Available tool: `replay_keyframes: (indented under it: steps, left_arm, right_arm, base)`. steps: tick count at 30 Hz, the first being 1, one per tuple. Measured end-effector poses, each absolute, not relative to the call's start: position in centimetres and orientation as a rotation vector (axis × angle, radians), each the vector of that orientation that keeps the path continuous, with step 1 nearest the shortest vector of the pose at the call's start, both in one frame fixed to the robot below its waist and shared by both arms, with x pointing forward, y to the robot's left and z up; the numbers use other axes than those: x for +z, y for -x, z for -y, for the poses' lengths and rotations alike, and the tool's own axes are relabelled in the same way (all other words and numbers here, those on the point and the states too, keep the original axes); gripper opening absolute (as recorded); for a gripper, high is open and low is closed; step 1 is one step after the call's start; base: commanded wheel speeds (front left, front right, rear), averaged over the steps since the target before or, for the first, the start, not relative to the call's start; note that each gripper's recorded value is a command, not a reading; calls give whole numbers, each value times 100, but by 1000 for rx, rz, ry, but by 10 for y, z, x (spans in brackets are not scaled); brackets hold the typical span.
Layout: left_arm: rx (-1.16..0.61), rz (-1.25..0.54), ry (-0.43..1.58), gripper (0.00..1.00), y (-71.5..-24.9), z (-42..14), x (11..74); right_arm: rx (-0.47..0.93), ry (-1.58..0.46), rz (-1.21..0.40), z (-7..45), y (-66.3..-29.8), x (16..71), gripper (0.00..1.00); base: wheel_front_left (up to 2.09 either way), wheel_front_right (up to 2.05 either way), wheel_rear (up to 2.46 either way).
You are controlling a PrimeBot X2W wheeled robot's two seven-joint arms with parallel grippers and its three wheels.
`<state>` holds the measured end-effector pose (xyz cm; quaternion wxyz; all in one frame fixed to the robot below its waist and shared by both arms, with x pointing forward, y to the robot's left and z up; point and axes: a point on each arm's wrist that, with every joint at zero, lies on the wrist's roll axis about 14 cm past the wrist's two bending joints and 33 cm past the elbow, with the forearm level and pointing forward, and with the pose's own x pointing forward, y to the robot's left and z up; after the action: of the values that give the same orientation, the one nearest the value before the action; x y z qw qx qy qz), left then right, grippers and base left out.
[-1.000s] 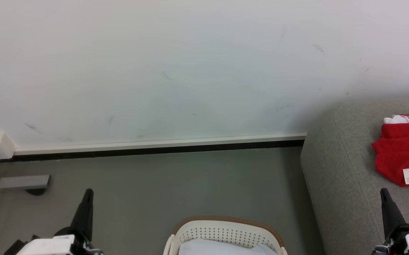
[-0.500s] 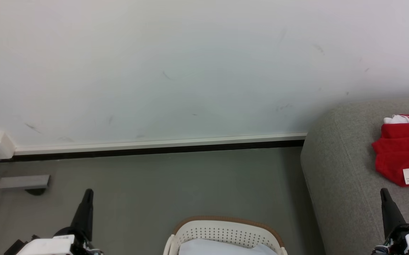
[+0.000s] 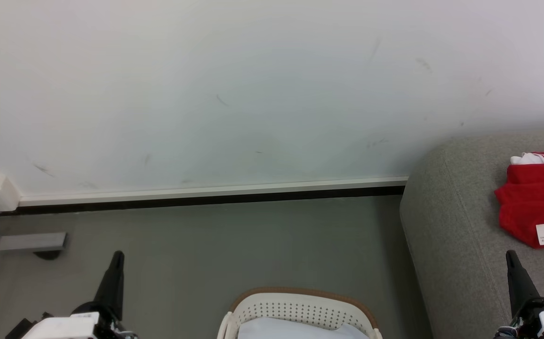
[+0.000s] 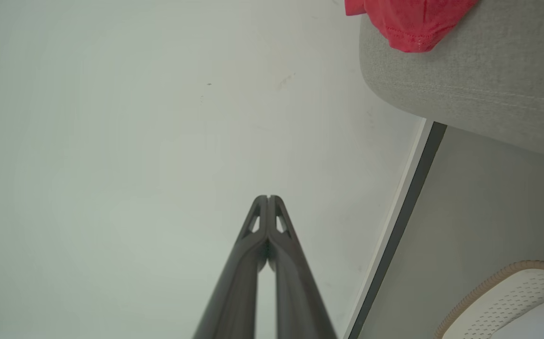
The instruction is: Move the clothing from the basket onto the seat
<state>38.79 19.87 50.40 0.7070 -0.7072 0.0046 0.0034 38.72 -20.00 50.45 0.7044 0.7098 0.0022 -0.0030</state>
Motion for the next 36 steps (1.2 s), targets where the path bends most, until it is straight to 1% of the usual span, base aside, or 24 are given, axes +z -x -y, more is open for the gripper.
replay_keyframes:
  steps: [36]
  left_arm:
    - [8,-10,1571,0,-388,-199,504]
  right_arm:
    - [-7,-1578,-5,200,-387,505,0]
  base:
    - [0,0,0]
